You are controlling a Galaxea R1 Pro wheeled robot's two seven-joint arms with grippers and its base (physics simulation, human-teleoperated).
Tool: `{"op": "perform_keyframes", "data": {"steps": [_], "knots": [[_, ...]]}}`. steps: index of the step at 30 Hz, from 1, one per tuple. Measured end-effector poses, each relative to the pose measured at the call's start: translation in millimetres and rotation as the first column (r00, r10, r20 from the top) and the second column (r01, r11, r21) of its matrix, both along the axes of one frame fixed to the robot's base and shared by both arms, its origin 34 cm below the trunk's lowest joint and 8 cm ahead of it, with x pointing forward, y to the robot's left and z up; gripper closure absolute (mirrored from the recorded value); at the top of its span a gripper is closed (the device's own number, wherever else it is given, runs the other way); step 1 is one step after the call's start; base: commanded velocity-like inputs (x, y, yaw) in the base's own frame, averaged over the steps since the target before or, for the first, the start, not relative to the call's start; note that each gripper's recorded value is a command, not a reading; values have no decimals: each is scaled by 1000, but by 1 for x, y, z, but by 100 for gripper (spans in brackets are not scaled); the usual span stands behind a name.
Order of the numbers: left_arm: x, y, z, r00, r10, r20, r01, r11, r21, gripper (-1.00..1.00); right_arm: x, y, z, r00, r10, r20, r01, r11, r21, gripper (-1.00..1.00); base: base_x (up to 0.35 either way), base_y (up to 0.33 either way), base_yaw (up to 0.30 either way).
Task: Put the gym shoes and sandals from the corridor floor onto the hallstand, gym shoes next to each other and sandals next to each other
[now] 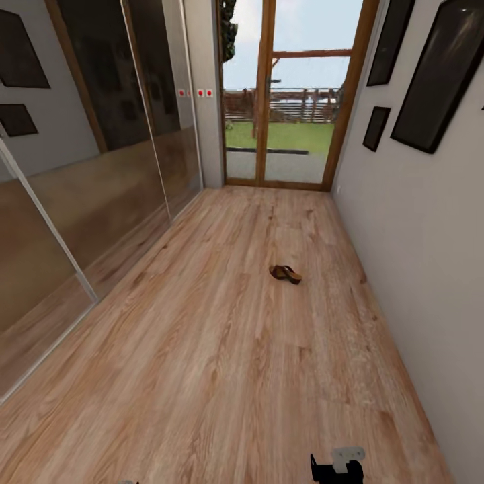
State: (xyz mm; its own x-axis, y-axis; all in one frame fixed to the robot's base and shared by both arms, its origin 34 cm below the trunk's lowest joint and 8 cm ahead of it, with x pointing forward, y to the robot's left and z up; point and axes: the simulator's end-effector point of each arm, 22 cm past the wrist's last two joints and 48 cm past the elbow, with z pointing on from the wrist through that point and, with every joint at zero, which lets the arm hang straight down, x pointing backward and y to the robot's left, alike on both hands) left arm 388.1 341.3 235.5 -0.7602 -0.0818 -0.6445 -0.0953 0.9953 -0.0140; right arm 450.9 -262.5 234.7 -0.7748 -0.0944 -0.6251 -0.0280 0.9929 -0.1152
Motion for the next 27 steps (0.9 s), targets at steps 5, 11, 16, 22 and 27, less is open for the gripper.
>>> {"op": "perform_keyframes", "data": {"steps": [5,11,16,22,27], "knots": [[0,0,0,1000,0,1,0,1000,0,-100,0,0,0,1000,0,0,0,1000,0,-100,282,-189,0],[0,0,0,1000,0,1,0,1000,0,-100,0,0,0,1000,0,0,0,1000,0,-100,283,-189,0],[0,0,0,1000,0,1,0,1000,0,-100,0,0,0,1000,-1,0,1,1000,0,-100,288,-188,109],[0,0,0,1000,0,1,0,1000,0,-100,0,0,0,1000,0,0,0,1000,0,-100,290,-186,238],[0,0,0,1000,0,1,0,1000,0,-100,0,0,0,1000,0,0,0,1000,0,-100,290,-186,267]]}}
